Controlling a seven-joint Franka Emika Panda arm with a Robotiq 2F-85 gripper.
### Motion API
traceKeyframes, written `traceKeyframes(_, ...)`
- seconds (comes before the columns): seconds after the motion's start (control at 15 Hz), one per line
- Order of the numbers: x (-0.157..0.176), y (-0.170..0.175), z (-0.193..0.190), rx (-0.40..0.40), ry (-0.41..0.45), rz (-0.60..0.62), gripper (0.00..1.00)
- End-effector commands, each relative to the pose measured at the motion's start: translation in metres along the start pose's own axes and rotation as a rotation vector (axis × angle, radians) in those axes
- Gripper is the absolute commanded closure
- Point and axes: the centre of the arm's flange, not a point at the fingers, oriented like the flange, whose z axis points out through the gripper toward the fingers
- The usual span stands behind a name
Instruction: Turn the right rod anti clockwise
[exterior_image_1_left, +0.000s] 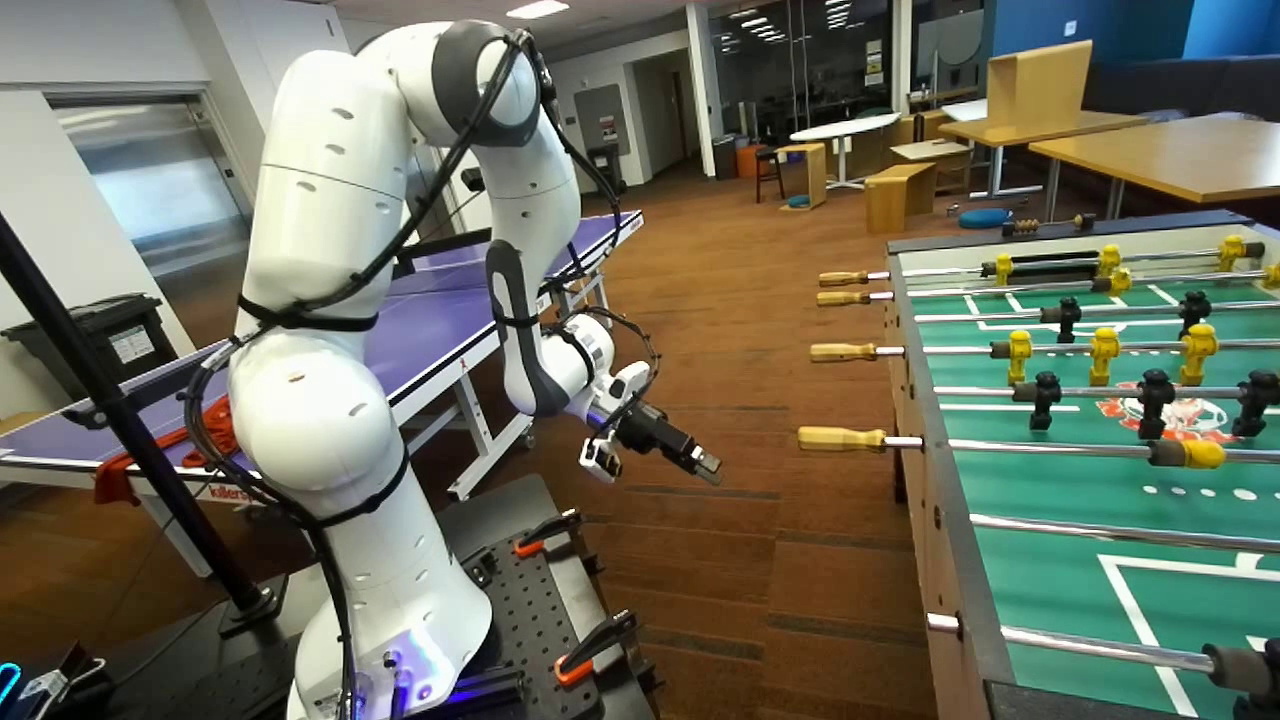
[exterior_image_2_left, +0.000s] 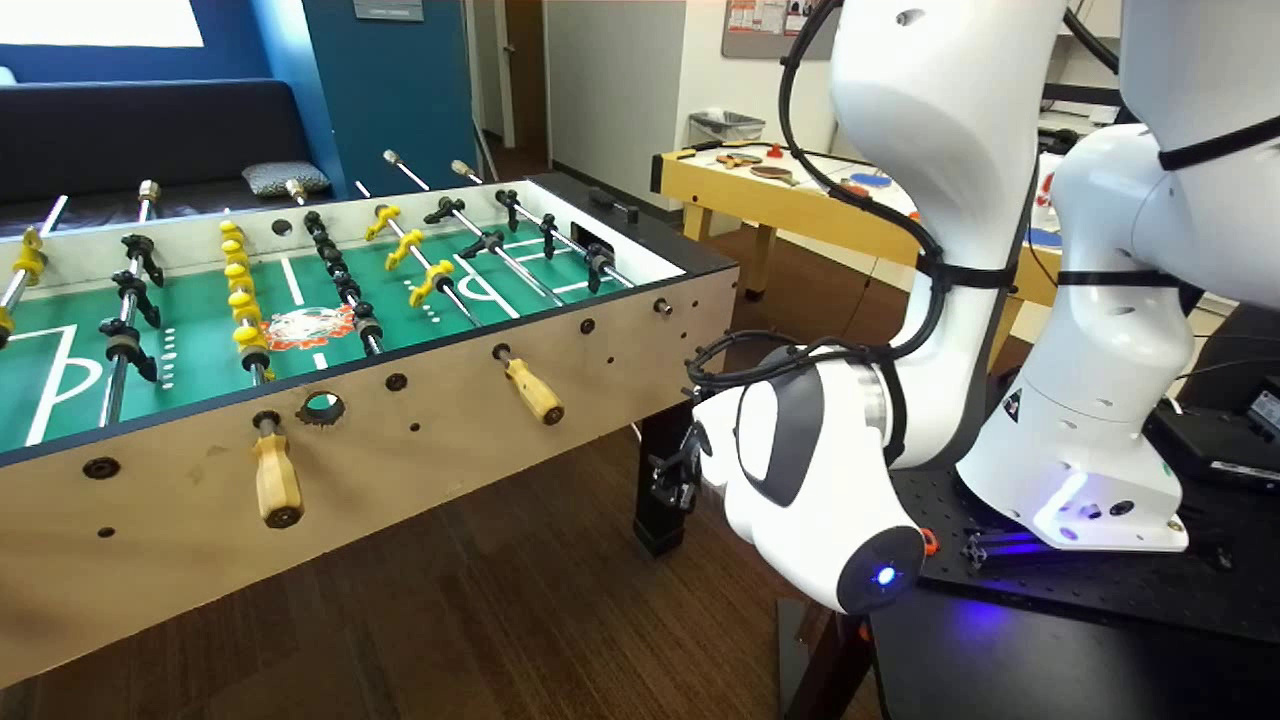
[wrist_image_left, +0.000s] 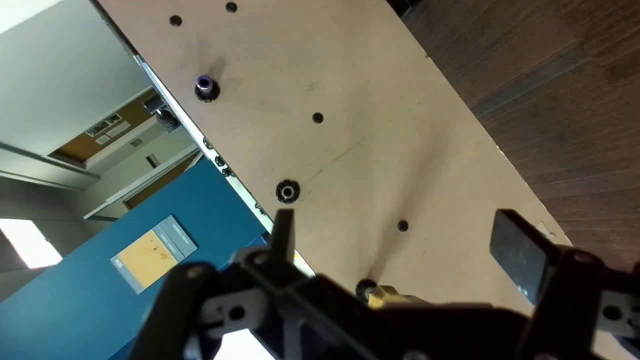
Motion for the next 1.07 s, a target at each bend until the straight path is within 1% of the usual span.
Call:
traceKeyframes(0.0,-0.002,-0.011,0.009,0.089,-0.005,0.17,0.0)
traceKeyframes(0.2,-0.006,-0.016,0.015,0.146,0.021,0.328,0.0)
traceKeyframes(0.6,-0.002,-0.017,0.028,0.215,0.139,0.641,0.0)
traceKeyframes(0.67,0.004,-0.017,0.03,0.216,0.159,0.674,0.0)
traceKeyframes(0.87,0.052,-0.012,0.03,0.21,0.205,0.784,0.0)
traceKeyframes(1.0,0.08,-0.009,0.033,0.221,0.209,0.821,0.0)
